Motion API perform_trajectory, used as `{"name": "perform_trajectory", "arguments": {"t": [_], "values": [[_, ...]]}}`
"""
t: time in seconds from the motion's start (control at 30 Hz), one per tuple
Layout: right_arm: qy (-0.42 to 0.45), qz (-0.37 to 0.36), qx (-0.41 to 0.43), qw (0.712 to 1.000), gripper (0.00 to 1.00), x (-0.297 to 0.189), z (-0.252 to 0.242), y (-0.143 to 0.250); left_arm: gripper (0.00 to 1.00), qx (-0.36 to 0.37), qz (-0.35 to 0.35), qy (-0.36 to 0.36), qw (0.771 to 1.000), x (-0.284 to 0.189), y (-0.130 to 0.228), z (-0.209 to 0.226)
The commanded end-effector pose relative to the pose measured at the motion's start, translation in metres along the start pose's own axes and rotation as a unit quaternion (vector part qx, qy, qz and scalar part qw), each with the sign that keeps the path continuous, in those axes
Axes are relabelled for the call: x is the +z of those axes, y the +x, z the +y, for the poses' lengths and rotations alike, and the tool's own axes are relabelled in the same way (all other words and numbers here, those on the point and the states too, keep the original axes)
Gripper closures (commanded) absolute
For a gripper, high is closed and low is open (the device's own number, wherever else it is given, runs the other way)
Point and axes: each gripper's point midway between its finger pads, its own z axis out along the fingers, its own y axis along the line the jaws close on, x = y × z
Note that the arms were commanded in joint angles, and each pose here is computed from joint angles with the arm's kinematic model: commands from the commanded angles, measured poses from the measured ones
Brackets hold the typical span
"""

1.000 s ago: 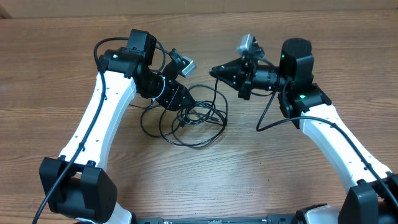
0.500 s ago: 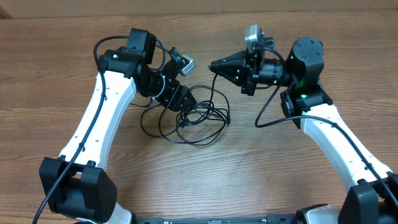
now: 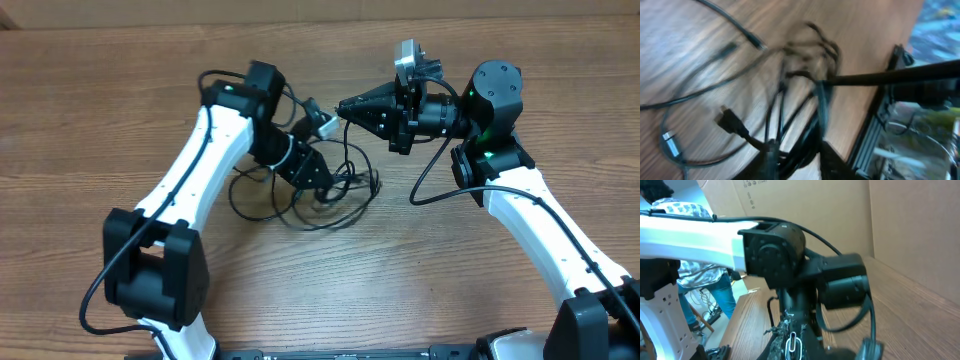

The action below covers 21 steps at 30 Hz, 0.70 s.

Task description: Untangle cables

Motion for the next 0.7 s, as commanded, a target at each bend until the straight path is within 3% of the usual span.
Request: {"name": "perform_trajectory", "arguments": {"t": [0.0, 0.07, 0.67], "values": [[-0.001, -0.006, -0.01, 1.0, 0.96, -0.001, 0.003, -0.01, 0.91, 0.039, -0.001, 0.033, 0.999, 0.01, -0.007, -0.02], [-0.001, -0.006, -0.01, 1.0, 0.96, -0.001, 0.003, -0.01, 0.96, 0.043, 0.0, 0.034, 0.998, 0.013, -0.007, -0.022], [0.037, -0.004, 0.02, 0.999, 0.96, -0.014, -0.016, -0.006, 0.96, 0.009, 0.01, 0.045, 0.999, 0.007, 0.002, -0.023]]}}
